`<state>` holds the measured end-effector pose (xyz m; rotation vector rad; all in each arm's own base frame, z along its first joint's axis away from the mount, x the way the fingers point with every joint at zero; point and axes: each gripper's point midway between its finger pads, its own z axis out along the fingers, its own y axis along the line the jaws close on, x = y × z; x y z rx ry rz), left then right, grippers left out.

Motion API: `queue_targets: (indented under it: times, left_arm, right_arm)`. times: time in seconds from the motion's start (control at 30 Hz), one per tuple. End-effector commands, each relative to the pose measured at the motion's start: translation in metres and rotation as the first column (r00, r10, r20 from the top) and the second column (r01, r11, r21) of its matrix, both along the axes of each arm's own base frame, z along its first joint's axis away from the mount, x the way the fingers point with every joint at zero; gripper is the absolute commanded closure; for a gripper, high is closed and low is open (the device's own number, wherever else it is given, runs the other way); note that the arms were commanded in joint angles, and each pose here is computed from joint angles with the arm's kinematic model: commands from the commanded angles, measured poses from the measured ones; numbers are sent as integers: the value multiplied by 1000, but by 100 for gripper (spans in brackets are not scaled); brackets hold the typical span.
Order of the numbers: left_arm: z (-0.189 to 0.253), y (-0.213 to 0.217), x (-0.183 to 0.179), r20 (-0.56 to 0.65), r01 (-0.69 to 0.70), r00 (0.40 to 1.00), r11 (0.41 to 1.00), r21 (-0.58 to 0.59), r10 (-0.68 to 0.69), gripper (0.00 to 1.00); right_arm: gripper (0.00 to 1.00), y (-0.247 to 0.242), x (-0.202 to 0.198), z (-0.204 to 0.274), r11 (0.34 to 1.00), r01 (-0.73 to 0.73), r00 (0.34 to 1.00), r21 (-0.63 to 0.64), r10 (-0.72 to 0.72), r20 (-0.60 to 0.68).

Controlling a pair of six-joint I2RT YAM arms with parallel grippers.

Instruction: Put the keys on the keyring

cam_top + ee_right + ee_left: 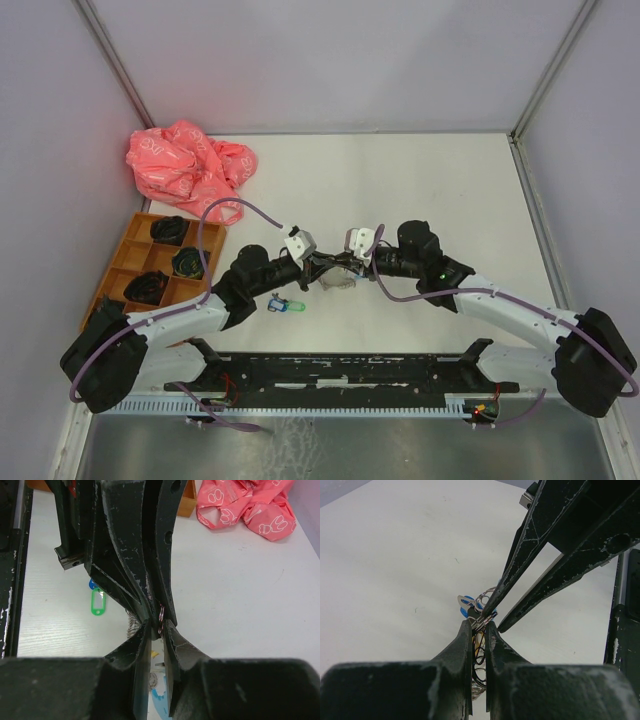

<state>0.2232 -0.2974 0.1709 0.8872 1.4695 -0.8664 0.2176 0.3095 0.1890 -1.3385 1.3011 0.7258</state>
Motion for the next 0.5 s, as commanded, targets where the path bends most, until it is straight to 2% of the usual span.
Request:
queue_targets:
  times: [0.0,0.1,0.17,0.33,0.47]
  left_arm:
    - [32,-5,-4,53,36,998,995,-88,-31,97]
    - [29,-4,-3,51,29,998,996,-79,-25,96]
    - [27,-3,-2,51,22,999,997,-68,-18,91]
    - [17,2,4,60,-15,998,1000,-16,16,73]
    - [14,7,8,88,-43,995,999,17,41,64]
  right_arm:
    - [80,5,6,17,999,4,999,46,-6,35]
    - [90,6,4,19,999,-3,1000,43,2,23]
    - [98,6,4,22,999,0,1000,37,0,9]
    - [99,3,3,26,1000,31,996,-1,-31,-81]
    - [99,-3,7,28,993,105,977,-45,-111,-182]
